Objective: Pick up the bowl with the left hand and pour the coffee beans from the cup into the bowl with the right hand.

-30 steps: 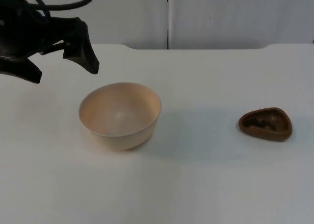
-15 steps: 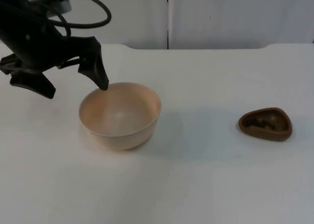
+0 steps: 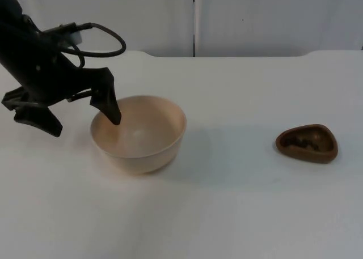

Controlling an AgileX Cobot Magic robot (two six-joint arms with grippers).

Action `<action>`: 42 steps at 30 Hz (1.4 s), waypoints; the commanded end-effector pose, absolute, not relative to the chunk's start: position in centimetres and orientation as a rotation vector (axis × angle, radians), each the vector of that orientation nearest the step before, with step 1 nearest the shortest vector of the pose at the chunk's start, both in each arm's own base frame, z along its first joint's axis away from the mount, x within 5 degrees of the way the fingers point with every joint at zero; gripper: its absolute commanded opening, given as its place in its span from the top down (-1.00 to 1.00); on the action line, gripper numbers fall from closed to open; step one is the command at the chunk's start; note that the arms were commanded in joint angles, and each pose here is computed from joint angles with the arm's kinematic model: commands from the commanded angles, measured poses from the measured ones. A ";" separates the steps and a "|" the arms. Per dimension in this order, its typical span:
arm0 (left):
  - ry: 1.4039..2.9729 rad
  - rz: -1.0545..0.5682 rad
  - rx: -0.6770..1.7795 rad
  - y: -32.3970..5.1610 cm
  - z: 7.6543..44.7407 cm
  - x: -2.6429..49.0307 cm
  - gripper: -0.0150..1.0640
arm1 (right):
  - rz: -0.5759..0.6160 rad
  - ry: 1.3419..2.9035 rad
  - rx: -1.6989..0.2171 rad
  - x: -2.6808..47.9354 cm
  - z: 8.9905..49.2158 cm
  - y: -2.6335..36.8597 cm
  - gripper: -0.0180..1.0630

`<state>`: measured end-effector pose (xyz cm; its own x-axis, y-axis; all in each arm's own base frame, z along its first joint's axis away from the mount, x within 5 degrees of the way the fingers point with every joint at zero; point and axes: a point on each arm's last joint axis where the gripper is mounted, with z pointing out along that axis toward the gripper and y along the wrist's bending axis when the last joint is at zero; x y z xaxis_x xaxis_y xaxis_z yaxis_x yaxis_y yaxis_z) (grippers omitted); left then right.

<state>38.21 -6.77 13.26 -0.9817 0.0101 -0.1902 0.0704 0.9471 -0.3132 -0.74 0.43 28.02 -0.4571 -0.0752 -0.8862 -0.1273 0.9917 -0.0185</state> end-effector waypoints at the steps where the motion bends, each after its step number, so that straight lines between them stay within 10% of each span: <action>1: 2.901 -0.486 0.027 -6.8 12.9 38.6 -0.89 | 0.057 2.041 -0.139 -0.8 28.0 0.5 -0.98; 31: 2.863 -0.318 0.038 -7.5 12.2 39.0 -0.89 | 0.053 2.041 -0.135 -0.8 28.0 0.4 -0.98; 42: 2.859 -0.314 0.046 -7.5 12.2 39.1 -0.31 | 0.053 2.041 -0.131 -0.8 28.0 0.4 -0.98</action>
